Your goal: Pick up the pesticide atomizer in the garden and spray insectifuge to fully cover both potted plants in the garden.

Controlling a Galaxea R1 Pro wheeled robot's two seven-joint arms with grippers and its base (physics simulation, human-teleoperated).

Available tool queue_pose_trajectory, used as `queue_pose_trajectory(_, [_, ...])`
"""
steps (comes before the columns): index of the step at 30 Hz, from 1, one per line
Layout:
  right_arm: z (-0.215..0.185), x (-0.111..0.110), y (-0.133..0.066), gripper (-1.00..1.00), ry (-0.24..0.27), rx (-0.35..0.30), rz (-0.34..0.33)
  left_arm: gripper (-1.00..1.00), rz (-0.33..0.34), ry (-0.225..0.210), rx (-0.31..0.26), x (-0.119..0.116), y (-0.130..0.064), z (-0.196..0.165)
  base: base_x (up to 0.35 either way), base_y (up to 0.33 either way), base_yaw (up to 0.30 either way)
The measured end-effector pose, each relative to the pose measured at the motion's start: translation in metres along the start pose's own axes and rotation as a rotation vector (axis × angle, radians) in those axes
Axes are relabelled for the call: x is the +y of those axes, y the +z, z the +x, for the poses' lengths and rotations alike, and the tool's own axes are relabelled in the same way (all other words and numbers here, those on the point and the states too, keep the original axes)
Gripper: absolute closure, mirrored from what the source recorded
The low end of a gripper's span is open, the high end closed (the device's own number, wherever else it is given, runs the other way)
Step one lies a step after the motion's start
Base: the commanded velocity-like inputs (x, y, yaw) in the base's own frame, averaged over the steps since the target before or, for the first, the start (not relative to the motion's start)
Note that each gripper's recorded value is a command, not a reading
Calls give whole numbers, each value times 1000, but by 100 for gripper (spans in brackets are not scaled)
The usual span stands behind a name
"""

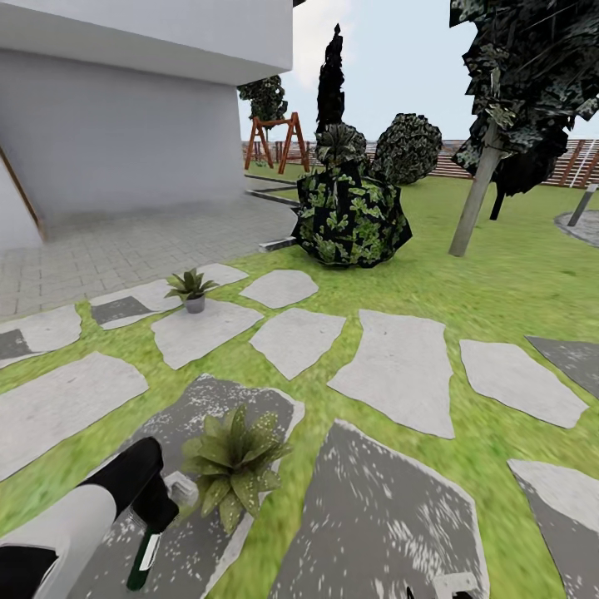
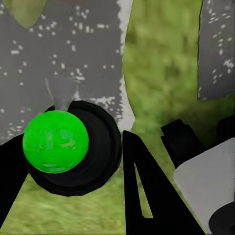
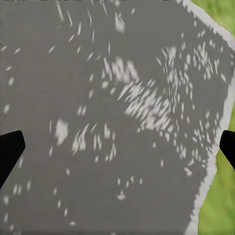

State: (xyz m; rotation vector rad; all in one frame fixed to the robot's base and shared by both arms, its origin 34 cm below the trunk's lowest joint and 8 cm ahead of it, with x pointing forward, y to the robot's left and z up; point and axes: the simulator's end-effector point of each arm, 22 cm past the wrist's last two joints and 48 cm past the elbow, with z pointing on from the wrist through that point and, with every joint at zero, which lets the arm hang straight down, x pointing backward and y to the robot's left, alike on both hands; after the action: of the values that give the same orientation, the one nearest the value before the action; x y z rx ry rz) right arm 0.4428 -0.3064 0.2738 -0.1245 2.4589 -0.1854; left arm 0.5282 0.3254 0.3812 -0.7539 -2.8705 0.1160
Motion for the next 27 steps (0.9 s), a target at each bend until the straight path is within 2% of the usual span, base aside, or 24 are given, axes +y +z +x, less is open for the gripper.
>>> queue_pose_trajectory(2, [0, 0, 0, -100, 0, 0, 0, 100, -33, 11, -18, 6, -3, -6, 0, 0, 0])
queue_pose_trajectory(5, [0, 0, 0, -100, 0, 1, -1, 100, -30, 46, -62, 3, -3, -18, 0, 0, 0])
queue_pose_trajectory(6, [1, 1, 0, -100, 0, 1, -1, 100, -19, 65, -96, 0, -4, -26, 0, 0, 0])
queue_pose_trajectory(8, [0, 1, 0, -100, 1, 1, -2, 100, -7, 77, -126, -5, -5, -33, 0, 0, 0])
queue_pose_trajectory(17, [1, 0, 0, -100, 0, 2, 0, 100, 0, 75, -124, -2, -2, -28, -16, 4, 0])
queue_pose_trajectory(27, [1, 0, 0, -100, 0, 3, -1, 100, 0, 80, -133, -5, -4, -33, -240, 196, -2])
